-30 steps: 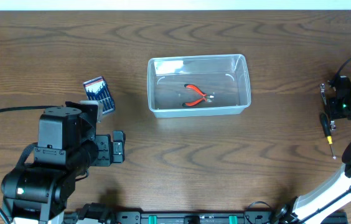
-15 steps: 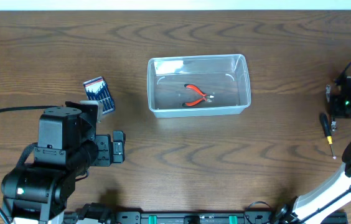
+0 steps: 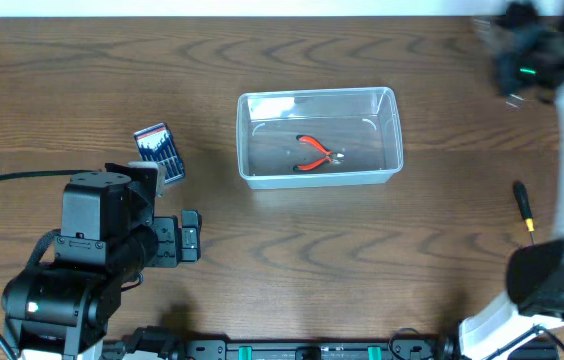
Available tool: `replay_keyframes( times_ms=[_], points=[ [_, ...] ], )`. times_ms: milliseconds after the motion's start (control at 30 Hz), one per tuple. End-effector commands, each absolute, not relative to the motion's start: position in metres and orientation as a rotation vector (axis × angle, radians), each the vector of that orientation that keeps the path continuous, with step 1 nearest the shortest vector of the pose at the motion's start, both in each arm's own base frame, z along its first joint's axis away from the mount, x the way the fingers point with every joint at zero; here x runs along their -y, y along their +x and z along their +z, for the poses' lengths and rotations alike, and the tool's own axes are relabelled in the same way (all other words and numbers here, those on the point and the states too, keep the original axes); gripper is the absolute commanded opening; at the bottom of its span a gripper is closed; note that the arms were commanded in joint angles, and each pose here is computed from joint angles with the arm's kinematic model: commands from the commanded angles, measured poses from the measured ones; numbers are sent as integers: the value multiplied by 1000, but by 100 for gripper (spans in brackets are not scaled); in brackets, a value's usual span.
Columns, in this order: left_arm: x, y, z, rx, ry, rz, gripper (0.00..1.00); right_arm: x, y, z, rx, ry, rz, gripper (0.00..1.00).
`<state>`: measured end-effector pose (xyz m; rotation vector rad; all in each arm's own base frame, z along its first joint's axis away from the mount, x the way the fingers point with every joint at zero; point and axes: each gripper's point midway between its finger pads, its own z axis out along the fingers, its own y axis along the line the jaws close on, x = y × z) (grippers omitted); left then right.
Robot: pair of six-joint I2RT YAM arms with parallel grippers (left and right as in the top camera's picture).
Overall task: Pack container
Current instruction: 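Carry the wrench with right gripper into the container and release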
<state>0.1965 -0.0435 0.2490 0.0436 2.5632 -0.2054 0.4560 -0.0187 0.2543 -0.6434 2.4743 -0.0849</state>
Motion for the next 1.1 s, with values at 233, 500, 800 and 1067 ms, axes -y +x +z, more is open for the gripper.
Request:
replay_keyframes(
  times_ms=[233, 500, 800, 1067],
  points=[
    [42, 197, 255, -2546, 31, -203, 98, -171, 424, 199, -1975, -1828, -36, 1],
    [42, 197, 255, -2546, 31, -203, 98, -197, 418, 106, -2077, -1987, 169, 1],
    [42, 197, 255, -2546, 31, -203, 98, -196, 416, 23, -2203, -2061, 275, 1],
    [42, 197, 255, -2546, 31, -203, 98, -195, 416, 11, -2217, -2065, 284, 1]
  ],
)
